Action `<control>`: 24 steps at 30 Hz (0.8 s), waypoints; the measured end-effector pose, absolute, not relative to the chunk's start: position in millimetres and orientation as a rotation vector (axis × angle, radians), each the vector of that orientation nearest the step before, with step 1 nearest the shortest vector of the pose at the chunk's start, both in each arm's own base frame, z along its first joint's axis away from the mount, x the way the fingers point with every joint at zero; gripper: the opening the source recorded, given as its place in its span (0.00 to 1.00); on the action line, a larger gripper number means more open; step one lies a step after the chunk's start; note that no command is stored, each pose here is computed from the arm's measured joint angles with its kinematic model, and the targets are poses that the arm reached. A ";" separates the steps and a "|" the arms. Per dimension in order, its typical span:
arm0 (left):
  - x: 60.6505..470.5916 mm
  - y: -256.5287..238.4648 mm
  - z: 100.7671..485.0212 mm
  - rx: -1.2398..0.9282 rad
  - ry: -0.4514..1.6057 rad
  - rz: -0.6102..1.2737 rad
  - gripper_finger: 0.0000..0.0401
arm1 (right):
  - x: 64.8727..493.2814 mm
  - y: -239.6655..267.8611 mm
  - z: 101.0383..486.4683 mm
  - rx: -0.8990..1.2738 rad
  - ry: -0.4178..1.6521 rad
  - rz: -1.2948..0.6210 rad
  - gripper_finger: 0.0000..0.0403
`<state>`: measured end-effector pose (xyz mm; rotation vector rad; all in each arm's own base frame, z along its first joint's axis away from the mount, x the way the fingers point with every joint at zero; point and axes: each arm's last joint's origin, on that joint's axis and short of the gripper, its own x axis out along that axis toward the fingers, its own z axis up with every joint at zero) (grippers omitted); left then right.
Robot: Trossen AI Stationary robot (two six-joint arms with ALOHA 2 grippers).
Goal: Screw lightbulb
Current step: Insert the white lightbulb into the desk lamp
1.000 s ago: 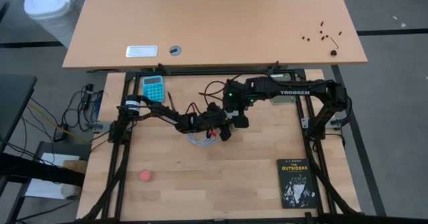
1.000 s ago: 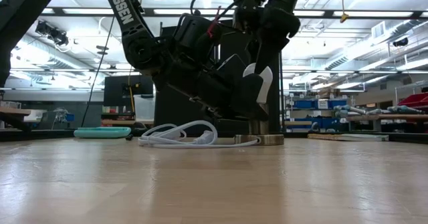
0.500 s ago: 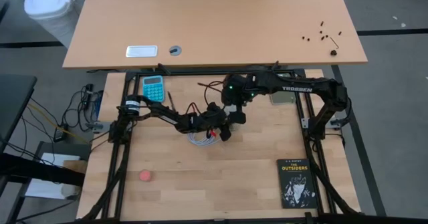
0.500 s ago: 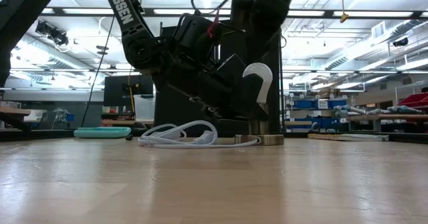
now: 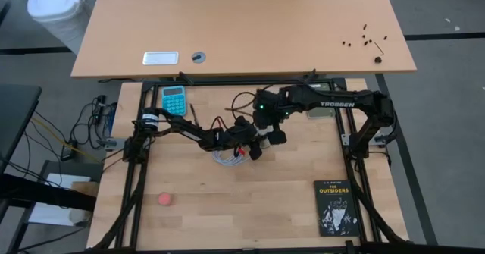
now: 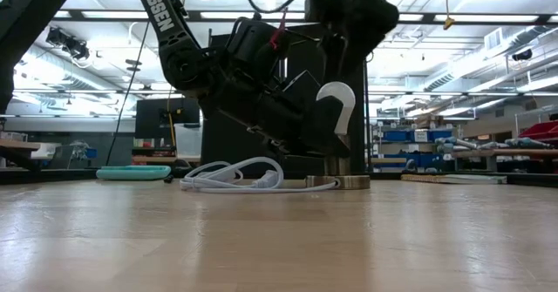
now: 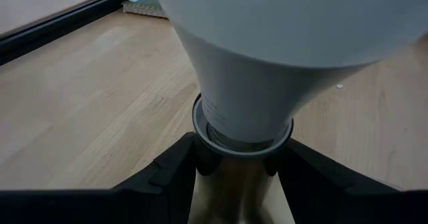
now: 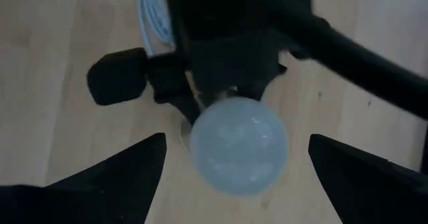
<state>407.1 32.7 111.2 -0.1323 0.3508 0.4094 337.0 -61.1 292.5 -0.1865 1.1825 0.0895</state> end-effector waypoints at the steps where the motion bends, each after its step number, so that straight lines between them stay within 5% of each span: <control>1: 407.1 32.7 111.2 -0.132 0.351 0.409 0.48 | 336.9 -59.0 290.8 -0.211 1.189 0.102 0.94; 7: 407.1 32.7 111.2 -0.132 0.351 0.409 0.48 | 334.3 -54.8 283.6 -0.377 1.239 0.163 0.93; 24: 408.2 28.9 111.1 -0.052 0.376 0.269 0.48 | 331.8 -41.1 282.2 -0.403 1.266 0.254 0.93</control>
